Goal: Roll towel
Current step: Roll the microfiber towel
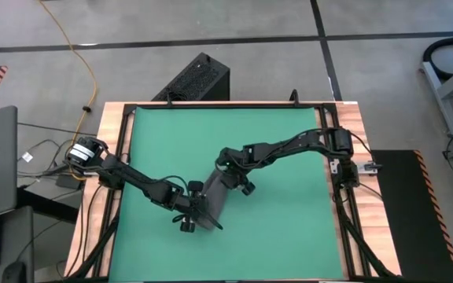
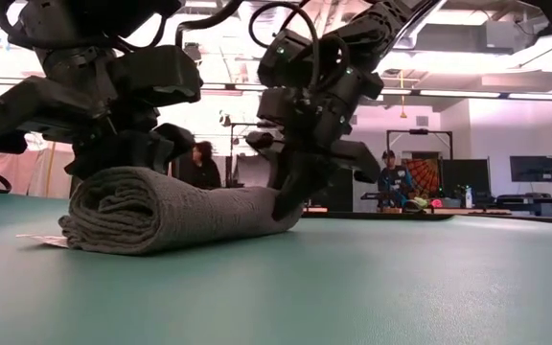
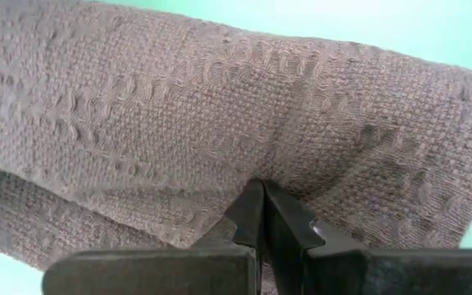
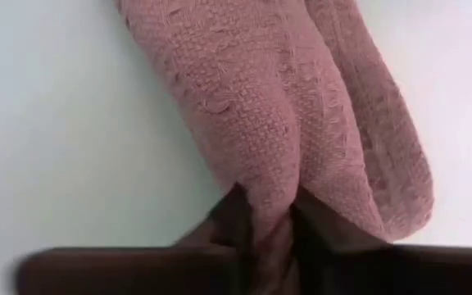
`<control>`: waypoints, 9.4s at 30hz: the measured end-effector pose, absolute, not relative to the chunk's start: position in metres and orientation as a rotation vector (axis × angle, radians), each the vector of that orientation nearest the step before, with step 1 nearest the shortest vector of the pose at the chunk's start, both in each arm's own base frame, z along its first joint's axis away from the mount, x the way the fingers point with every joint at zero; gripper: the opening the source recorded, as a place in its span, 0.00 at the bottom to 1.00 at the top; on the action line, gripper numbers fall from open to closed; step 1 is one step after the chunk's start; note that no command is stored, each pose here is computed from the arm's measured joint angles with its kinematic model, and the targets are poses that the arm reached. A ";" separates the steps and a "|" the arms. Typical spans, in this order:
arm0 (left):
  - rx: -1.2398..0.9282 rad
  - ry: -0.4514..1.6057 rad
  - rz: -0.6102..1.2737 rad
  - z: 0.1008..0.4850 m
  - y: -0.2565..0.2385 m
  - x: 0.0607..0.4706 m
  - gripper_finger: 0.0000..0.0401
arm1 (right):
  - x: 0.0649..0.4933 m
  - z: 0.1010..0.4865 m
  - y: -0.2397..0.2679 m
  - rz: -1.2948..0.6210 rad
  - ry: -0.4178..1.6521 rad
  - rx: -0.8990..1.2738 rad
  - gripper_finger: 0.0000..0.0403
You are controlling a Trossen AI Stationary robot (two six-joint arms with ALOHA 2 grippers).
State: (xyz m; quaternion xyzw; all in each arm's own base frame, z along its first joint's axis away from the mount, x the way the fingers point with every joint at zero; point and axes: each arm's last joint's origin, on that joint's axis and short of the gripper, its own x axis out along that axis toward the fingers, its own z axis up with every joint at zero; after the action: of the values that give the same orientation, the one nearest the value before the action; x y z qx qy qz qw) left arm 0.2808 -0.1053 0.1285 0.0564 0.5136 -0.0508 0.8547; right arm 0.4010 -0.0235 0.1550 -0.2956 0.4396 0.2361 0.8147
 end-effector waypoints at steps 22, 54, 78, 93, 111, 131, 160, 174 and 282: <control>-0.029 0.945 -0.185 0.135 -0.112 0.293 0.00 | 0.386 0.175 -0.034 0.621 1.242 0.287 0.10; -0.039 0.936 -0.270 0.138 -0.115 0.294 0.00 | 0.426 0.158 -0.043 0.633 1.204 0.486 0.10; -0.165 0.965 -0.188 0.148 -0.112 0.288 0.00 | 0.448 0.135 -0.052 0.375 1.208 0.612 0.10; -0.329 0.614 0.066 0.260 -0.105 0.249 0.00 | 0.449 0.133 -0.055 0.306 1.217 0.657 0.10; -0.074 0.819 -0.139 0.212 -0.134 0.303 0.00 | 0.453 0.133 -0.056 0.279 1.190 0.653 0.10; -0.225 0.890 0.267 0.143 -0.160 0.230 0.00 | 0.452 0.133 -0.055 0.269 1.198 0.635 0.10; 0.015 1.035 0.089 0.132 -0.146 0.227 0.00 | 0.448 0.239 -0.062 0.353 0.760 0.217 0.22; 0.066 1.036 0.071 0.132 -0.144 0.227 0.00 | 0.460 0.222 -0.003 0.509 0.622 0.179 0.01; -0.538 0.787 0.757 0.146 -0.167 0.182 0.00 | 0.389 0.096 0.004 0.030 0.725 0.672 0.01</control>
State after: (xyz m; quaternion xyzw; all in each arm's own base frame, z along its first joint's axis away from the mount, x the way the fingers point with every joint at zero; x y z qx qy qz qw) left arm 0.1815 -0.1671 0.1463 -0.2526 0.3697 0.3553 0.8205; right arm 0.3891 0.0039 0.0958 0.3224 0.3477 0.0146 0.8803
